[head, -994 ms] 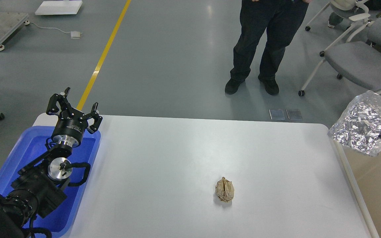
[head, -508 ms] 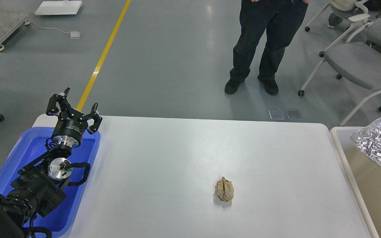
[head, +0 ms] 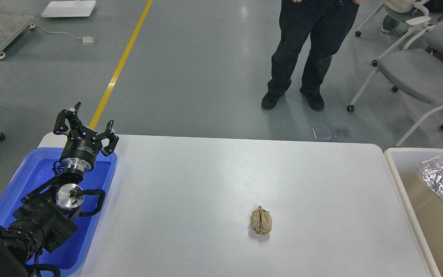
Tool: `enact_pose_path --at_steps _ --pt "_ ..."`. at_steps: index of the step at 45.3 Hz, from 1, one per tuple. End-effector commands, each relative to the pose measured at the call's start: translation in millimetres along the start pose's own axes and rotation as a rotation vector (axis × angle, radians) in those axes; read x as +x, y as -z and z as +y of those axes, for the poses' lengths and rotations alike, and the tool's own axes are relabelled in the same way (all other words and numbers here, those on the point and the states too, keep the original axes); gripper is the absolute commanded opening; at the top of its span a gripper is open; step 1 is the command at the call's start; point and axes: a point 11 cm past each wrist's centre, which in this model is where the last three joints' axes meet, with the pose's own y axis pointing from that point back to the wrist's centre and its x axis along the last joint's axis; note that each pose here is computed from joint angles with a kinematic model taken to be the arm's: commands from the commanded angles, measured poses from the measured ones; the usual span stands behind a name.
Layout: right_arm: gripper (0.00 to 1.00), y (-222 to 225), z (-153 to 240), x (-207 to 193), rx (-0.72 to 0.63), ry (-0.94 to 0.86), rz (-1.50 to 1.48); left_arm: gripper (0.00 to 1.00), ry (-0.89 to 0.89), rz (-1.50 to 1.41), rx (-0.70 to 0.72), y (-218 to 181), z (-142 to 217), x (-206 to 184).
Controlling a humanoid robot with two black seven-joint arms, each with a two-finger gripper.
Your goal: Tidy desktop
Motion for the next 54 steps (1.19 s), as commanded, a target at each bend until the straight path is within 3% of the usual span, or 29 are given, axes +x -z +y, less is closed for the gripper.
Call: enact_pose_path --at_steps 1,2,4,6,33,54 --pt "0.53 -5.6 -0.7 -10.4 -0.028 -0.011 -0.02 1.0 0.0 0.0 0.0 0.0 0.0 0.1" --pt "0.68 -5.7 -0.7 -9.9 -0.029 -0.013 -0.023 1.0 0.0 0.0 0.0 0.0 0.0 0.1" --pt "0.76 -7.0 -0.6 -10.3 -0.031 -0.013 -0.032 1.0 0.0 0.0 0.0 0.0 0.0 0.1" --pt "1.0 -9.8 -0.4 -11.6 -0.036 -0.01 -0.041 1.0 0.0 0.0 0.0 0.0 0.0 0.1" --pt "1.0 3.9 -0.9 -15.3 0.001 0.002 -0.165 1.0 0.0 0.0 0.0 0.0 0.0 0.1" --pt "1.0 123.7 21.1 -62.6 0.278 0.231 -0.524 1.0 0.0 0.0 0.0 0.0 0.0 0.1"
